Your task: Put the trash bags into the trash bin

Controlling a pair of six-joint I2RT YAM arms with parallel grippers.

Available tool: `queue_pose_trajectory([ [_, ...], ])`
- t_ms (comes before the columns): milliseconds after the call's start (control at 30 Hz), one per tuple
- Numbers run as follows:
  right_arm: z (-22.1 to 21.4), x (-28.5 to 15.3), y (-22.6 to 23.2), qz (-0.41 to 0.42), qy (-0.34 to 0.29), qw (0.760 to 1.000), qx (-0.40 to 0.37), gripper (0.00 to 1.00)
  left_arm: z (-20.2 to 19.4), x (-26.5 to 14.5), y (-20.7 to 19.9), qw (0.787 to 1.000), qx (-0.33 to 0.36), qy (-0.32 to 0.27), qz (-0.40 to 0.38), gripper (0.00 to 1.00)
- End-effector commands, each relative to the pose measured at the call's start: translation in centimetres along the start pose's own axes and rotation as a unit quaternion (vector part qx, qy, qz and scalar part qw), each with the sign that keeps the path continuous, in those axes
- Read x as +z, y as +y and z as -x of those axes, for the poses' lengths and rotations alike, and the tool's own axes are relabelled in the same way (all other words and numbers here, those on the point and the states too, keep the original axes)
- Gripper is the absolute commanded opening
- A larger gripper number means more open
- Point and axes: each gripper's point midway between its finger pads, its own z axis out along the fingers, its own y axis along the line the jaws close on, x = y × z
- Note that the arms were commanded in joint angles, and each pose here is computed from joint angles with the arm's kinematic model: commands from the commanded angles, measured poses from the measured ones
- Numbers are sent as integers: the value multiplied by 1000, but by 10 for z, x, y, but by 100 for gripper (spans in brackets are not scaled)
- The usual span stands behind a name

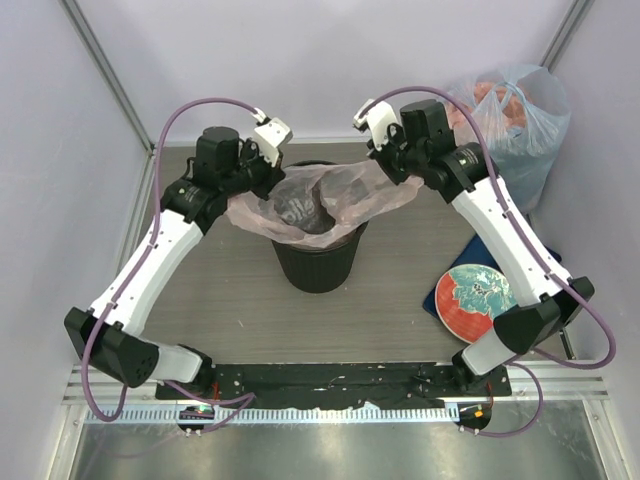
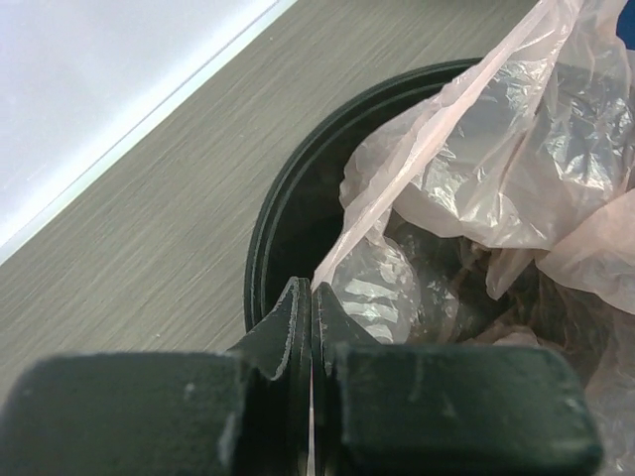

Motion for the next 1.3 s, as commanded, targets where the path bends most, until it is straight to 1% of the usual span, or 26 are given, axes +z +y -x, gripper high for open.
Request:
queue_pose_trajectory([
  [0,23,7,-25,-24,-43,999,5,1,33,-4,29,997,4,-48,64,1],
  [167,26,22,-38,-21,-46,998,29,1,29,3,50,994,-4,-37,103,4],
  [267,22,33,-34,-2,-39,999,38,1,20,6,56,994,-9,-19,109,9],
  [400,6,45,-26,29,-19,998,55,1,0,13,62,993,-20,14,117,10],
  [500,-3,52,-17,55,-8,996,68,1,-17,18,64,992,-41,39,115,7],
  [533,-7,53,-16,60,-2,995,74,1,-23,21,64,991,-52,46,111,5],
  [667,-17,61,-6,90,11,992,93,1,-42,28,62,989,-88,69,96,1],
  [833,-31,65,3,110,25,987,119,1,-58,30,61,985,-118,81,91,1],
  [900,-41,65,9,117,35,983,135,1,-66,31,62,982,-142,85,92,1],
  [933,-42,65,10,120,33,982,141,1,-67,30,63,981,-148,83,89,2],
  [1000,-50,65,14,127,40,978,162,1,-65,26,65,977,-186,67,82,3],
  [1100,-44,59,14,135,28,972,192,1,-56,20,68,976,-198,42,79,8],
  [1167,-35,52,11,139,12,969,203,2,-43,12,69,977,-199,16,77,12],
  [1200,-32,50,10,139,9,968,207,5,-38,9,68,977,-198,8,77,15],
  [1233,-31,47,8,137,6,967,216,8,-28,2,69,978,-192,-9,79,23],
  [1267,-26,43,4,133,-1,967,219,12,-21,-1,69,979,-187,-17,79,29],
])
